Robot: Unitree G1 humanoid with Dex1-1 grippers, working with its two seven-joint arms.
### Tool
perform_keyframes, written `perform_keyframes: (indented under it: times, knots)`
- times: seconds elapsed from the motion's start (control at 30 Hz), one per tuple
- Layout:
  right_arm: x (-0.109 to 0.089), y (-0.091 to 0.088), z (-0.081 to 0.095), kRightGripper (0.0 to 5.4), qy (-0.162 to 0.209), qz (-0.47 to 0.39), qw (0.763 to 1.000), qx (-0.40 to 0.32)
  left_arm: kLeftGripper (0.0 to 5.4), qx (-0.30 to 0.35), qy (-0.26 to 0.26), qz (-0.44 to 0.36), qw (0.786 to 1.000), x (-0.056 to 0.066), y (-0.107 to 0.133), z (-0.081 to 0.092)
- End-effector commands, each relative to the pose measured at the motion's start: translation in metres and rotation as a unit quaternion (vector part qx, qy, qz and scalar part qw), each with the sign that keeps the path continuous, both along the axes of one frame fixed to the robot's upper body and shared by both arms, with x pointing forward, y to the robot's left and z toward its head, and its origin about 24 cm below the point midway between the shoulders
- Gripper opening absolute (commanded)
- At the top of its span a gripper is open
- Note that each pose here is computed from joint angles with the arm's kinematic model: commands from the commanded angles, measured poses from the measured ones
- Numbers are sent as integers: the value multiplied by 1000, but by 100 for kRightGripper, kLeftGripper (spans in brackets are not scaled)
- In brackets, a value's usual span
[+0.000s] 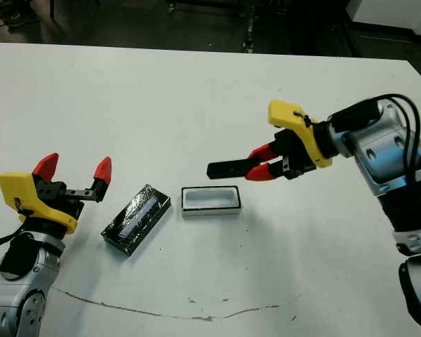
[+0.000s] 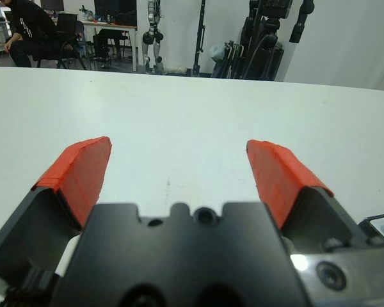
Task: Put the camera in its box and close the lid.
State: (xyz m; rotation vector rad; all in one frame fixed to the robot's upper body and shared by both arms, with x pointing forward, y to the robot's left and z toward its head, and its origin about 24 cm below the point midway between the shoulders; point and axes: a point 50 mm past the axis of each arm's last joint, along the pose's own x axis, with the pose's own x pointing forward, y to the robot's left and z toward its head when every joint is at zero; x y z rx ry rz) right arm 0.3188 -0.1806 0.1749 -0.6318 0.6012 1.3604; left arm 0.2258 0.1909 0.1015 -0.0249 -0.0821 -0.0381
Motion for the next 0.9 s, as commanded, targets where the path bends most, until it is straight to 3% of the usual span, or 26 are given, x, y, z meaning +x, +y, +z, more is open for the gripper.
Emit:
perform_keyframes:
  times: [0.03, 0.37, 0.57, 0.9]
  knots:
    - [3, 3, 1, 164, 13, 4, 1000, -11, 540, 0, 8, 5, 1000, -1, 0, -1]
    - [6, 12, -6, 164, 44, 24, 999, -12, 540, -3, 7, 6, 1000, -1, -1, -2]
    - [6, 17, -11, 164, 35, 52, 998, -8, 540, -2, 8, 8, 1000, -1, -1, -2]
    - [7, 21, -17, 164, 55, 60, 997, -21, 540, -3, 10, 10, 1000, -2, -1, -2]
